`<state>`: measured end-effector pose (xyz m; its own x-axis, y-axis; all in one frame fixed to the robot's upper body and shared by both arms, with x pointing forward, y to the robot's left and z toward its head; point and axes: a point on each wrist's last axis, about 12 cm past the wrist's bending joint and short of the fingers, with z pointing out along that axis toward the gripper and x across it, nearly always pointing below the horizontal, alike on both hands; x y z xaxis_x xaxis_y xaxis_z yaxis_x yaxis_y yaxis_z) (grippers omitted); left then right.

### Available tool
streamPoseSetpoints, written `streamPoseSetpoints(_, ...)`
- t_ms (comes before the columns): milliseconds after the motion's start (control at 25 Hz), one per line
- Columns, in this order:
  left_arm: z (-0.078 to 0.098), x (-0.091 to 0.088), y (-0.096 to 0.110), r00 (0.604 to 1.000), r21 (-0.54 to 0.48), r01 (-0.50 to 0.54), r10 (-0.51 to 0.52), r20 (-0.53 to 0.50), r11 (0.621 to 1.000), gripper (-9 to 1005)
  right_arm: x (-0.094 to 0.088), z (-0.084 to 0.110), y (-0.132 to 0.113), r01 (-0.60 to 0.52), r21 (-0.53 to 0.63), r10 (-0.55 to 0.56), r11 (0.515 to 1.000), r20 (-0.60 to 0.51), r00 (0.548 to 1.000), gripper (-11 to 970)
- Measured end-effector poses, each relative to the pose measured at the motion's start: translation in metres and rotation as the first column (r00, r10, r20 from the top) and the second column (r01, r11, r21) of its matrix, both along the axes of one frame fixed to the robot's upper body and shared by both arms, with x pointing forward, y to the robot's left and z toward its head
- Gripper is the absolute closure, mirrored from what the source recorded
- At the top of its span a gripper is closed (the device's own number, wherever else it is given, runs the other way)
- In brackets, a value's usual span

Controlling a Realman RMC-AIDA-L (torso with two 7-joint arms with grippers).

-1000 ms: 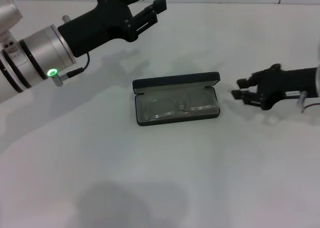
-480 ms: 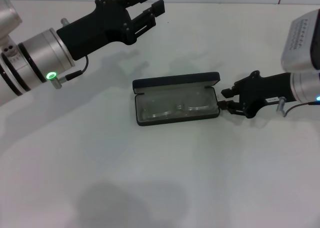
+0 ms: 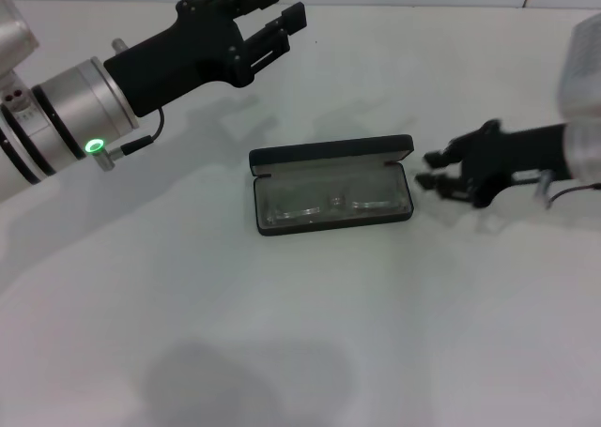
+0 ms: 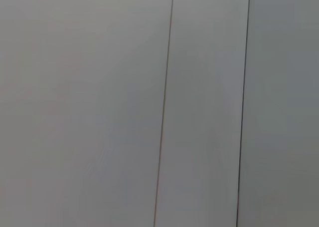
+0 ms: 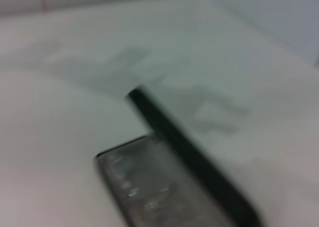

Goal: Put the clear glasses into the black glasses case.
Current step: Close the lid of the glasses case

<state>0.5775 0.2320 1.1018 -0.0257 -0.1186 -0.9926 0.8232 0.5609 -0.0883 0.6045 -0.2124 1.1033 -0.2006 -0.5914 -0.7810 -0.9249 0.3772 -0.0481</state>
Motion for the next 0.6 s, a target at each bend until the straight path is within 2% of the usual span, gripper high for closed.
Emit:
streamPoseSetpoints(160, -0.001, 0.000, 0.000, 1.000, 0.001, -0.001, 0.001, -0.007, 1.000, 503, -0.003, 0.018, -0.032, 0.109, 0.127, -0.116, 0.986, 0.045, 0.992, 676)
streamPoseSetpoints(240, -0.002, 0.001, -0.001, 1.000, 0.010, -0.002, 0.002, -0.015, 1.000, 500, -0.006, 0.025, -0.047, 0.168, 0.234, -0.190, 0.958, 0.075, 0.979, 674)
streamPoseSetpoints(400, -0.005, 0.005, -0.008, 0.999, 0.045, 0.004, -0.002, -0.042, 0.999, 495, -0.014, 0.029, -0.070, 0.218, 0.442, -0.315, 0.870, 0.158, 0.936, 670)
streamPoseSetpoints(560, -0.010, 0.014, -0.020, 0.996, 0.111, 0.009, 0.002, -0.091, 0.994, 490, -0.024, 0.029, -0.083, 0.202, 0.634, -0.416, 0.747, 0.208, 0.885, 666)
streamPoseSetpoints(600, -0.012, 0.016, -0.023, 0.994, 0.134, 0.010, 0.005, -0.111, 0.991, 489, -0.024, 0.029, -0.083, 0.202, 0.634, -0.416, 0.747, 0.208, 0.885, 665)
